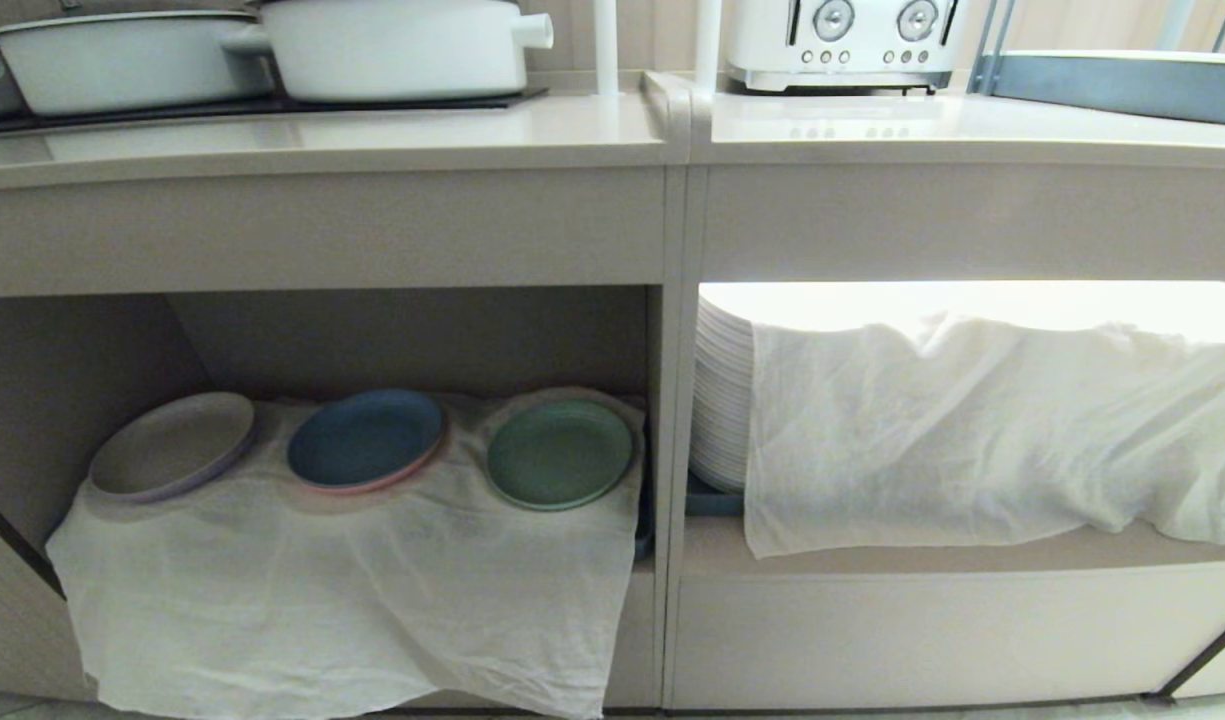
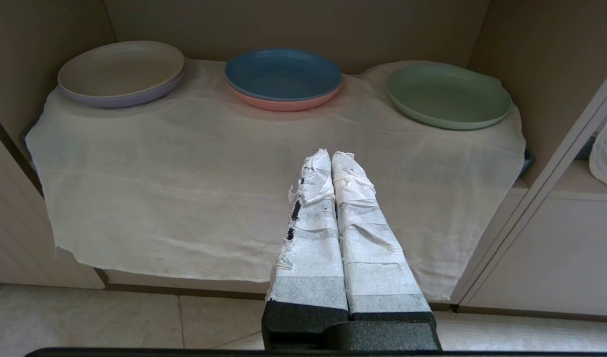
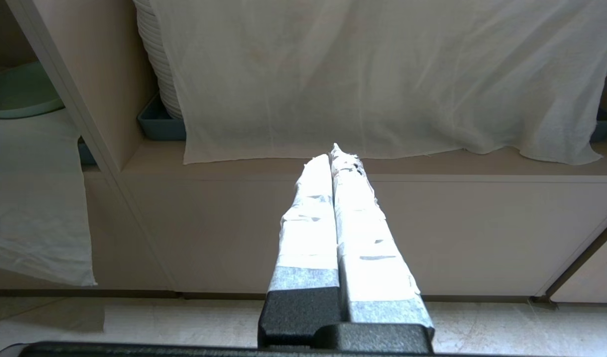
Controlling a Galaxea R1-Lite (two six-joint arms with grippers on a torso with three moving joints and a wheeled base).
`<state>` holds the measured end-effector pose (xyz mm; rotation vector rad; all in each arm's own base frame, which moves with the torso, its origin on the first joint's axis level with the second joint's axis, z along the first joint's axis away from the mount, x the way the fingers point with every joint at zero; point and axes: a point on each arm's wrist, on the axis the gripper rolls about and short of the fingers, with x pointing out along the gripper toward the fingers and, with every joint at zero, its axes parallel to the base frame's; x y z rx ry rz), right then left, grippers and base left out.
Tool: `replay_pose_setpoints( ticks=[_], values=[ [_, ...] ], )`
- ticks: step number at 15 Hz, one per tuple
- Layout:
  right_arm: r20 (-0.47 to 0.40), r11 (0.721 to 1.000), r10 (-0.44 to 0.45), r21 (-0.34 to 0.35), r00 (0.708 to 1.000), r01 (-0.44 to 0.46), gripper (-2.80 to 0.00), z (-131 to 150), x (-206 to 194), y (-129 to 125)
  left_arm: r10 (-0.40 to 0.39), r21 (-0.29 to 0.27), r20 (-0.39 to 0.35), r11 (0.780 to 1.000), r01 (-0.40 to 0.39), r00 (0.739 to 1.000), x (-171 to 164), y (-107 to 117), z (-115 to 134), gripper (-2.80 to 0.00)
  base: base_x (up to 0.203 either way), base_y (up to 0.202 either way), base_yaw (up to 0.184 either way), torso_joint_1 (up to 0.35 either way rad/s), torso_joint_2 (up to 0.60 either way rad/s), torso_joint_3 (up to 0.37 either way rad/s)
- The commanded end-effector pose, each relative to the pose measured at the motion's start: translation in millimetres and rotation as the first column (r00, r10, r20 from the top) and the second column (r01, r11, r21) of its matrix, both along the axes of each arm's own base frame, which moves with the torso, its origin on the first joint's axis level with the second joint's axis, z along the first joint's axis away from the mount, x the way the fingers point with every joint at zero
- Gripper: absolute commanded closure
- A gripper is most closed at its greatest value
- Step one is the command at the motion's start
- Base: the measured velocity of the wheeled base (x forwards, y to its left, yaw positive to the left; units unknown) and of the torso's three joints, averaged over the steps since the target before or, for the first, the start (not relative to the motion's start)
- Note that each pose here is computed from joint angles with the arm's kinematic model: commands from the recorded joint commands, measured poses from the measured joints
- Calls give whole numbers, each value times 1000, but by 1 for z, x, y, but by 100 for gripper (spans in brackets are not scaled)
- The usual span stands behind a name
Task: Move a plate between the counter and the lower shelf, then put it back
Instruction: Pick up the plate in the cupboard
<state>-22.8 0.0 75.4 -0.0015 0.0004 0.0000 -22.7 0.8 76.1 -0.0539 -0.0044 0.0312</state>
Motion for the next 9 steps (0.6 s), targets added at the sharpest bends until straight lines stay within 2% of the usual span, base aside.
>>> replay_pose_setpoints(
  ticks=[1, 6, 8, 9],
  values=[
    [0, 1000, 0, 0, 1000, 0, 0, 0, 0, 0, -1, -3, 1, 1000, 1, 1000, 0, 0, 0, 0, 0, 0, 0, 0, 0, 0],
    [0, 1000, 0, 0, 1000, 0, 0, 0, 0, 0, 1, -11, 1, 1000, -1, 1000, 0, 0, 0, 0, 0, 0, 0, 0, 0, 0],
    [0, 1000, 0, 0, 1000, 0, 0, 0, 0, 0, -4, 8, 0, 1000, 4, 1000, 0, 0, 0, 0, 0, 0, 0, 0, 0, 0],
    [0, 1000, 0, -1, 1000, 0, 0, 0, 0, 0, -13, 37, 8, 999, 13, 1000, 0, 0, 1, 0, 0, 0, 0, 0, 0, 0]
  ],
)
